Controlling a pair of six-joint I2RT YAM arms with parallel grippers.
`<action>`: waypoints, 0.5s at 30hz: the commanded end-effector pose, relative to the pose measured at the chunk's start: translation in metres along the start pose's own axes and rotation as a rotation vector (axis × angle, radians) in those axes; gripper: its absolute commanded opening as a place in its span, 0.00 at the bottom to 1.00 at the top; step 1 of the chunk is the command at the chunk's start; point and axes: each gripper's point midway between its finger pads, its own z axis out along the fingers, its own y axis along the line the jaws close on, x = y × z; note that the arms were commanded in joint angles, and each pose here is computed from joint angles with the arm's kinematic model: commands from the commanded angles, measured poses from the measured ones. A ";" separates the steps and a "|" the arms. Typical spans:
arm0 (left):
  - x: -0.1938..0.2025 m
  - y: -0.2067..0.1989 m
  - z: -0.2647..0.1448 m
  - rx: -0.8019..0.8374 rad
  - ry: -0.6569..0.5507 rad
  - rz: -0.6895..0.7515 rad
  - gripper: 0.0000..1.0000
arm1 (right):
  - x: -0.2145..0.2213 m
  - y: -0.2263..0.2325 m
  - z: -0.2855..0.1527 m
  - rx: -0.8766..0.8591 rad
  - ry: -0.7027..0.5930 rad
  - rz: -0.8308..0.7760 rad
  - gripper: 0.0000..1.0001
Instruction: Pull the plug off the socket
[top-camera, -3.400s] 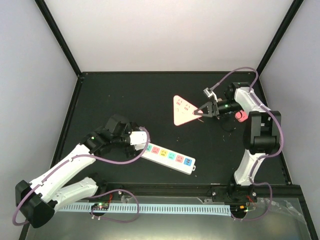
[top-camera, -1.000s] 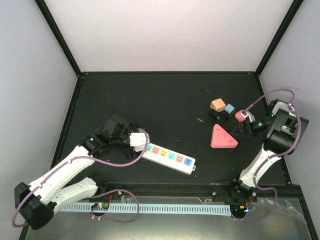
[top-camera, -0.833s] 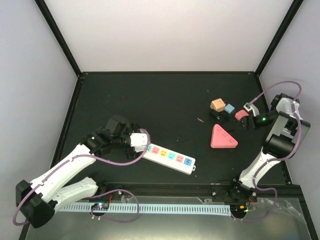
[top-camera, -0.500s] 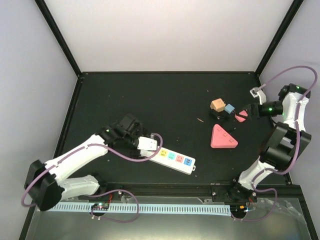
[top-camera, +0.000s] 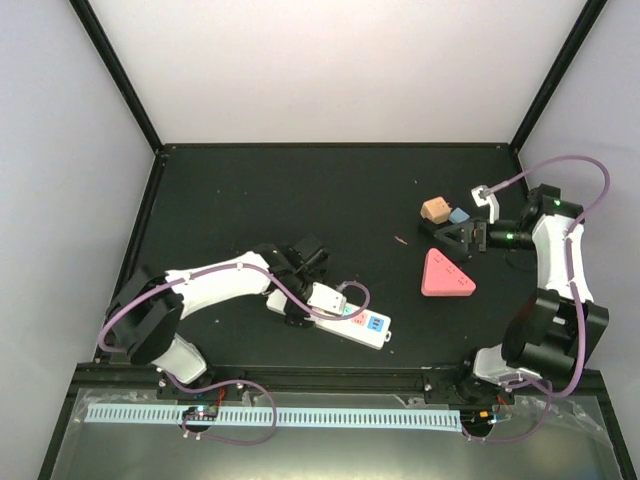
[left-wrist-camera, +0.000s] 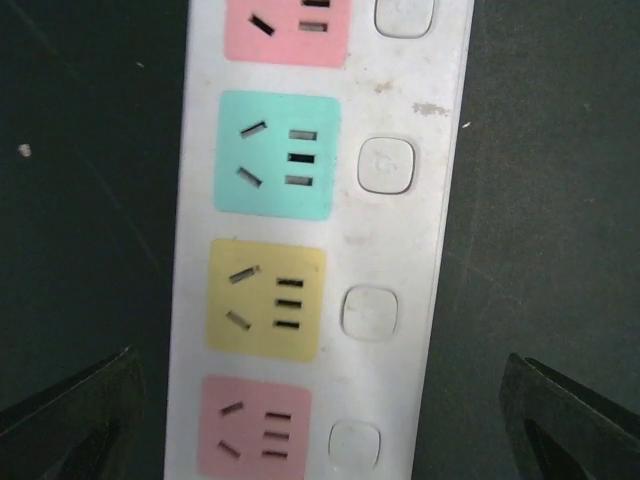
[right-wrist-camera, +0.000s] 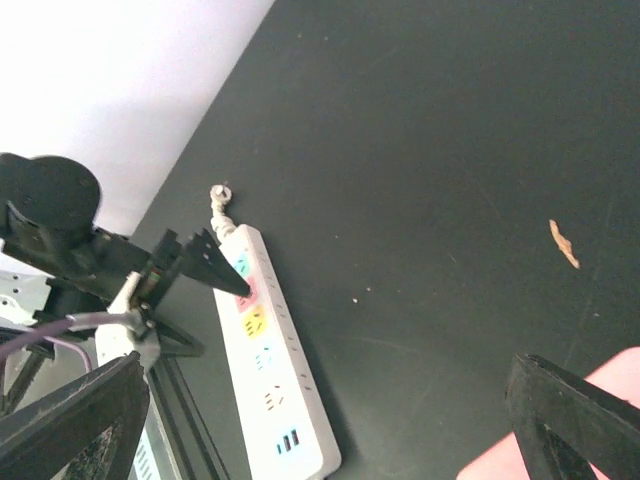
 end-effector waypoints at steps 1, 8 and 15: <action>-0.005 0.009 0.013 -0.032 0.064 0.039 0.99 | -0.016 0.013 0.001 -0.051 -0.114 -0.026 1.00; 0.006 0.014 0.036 -0.067 0.184 0.065 0.99 | -0.008 0.012 0.003 -0.032 -0.111 -0.030 1.00; 0.007 0.020 0.043 -0.093 0.211 0.056 0.98 | -0.007 0.015 0.004 -0.051 -0.114 -0.029 1.00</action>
